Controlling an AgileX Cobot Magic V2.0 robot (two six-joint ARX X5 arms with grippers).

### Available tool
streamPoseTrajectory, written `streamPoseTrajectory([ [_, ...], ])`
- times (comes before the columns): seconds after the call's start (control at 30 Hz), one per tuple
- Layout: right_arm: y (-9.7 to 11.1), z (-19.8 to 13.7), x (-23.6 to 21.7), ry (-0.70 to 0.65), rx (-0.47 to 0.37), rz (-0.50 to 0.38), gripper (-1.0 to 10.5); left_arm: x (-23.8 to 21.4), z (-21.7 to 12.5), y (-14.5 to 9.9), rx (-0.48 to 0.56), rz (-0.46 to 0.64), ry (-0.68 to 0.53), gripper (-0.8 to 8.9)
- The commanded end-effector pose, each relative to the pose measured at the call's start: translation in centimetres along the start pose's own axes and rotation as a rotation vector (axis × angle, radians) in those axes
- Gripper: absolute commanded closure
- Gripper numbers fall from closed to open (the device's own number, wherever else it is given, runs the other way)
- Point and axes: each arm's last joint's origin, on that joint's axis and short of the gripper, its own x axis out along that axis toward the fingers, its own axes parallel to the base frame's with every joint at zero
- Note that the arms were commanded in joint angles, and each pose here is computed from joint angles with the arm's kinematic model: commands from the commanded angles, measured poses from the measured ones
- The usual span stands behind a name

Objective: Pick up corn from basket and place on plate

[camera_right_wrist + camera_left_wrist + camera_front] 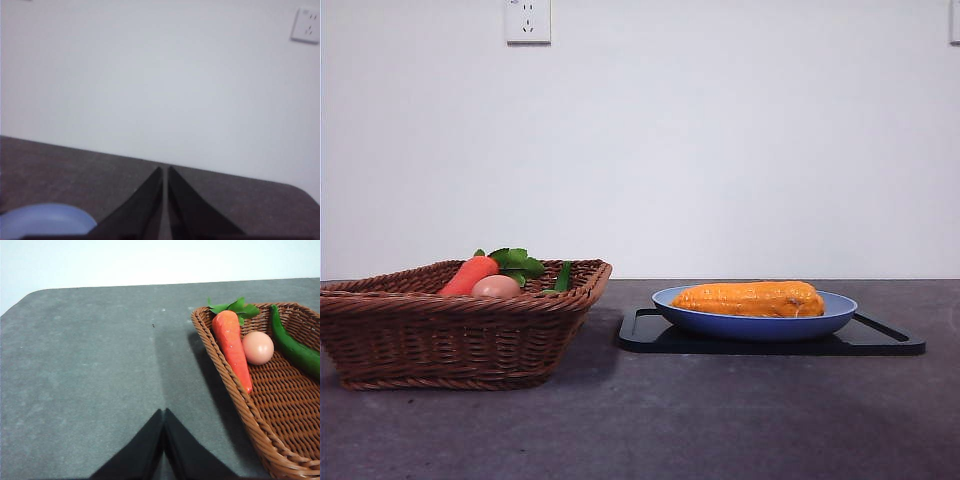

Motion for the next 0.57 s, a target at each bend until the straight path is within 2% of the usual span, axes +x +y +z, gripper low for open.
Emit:
streamPoseTrajectory([
  [0.03, 0.2, -1.8, -0.4, -0.018, 0.017, -0.005, 9.4, 0.1, -0.8, 0.0, -0.01, -0.004, 0.047, 8.09],
  [0.3, 0.7, -6.5, -0.6, 0.05, 0.043, -0.001, 9.4, 0.1, -0.8, 0.0, -0.01, -0.004, 0.047, 8.09],
  [0.57, 1.0, -9.1, -0.6, 0.115, 0.074, 0.004, 9.4, 0.1, -0.8, 0.0, -0.01, -0.004, 0.046, 8.09],
])
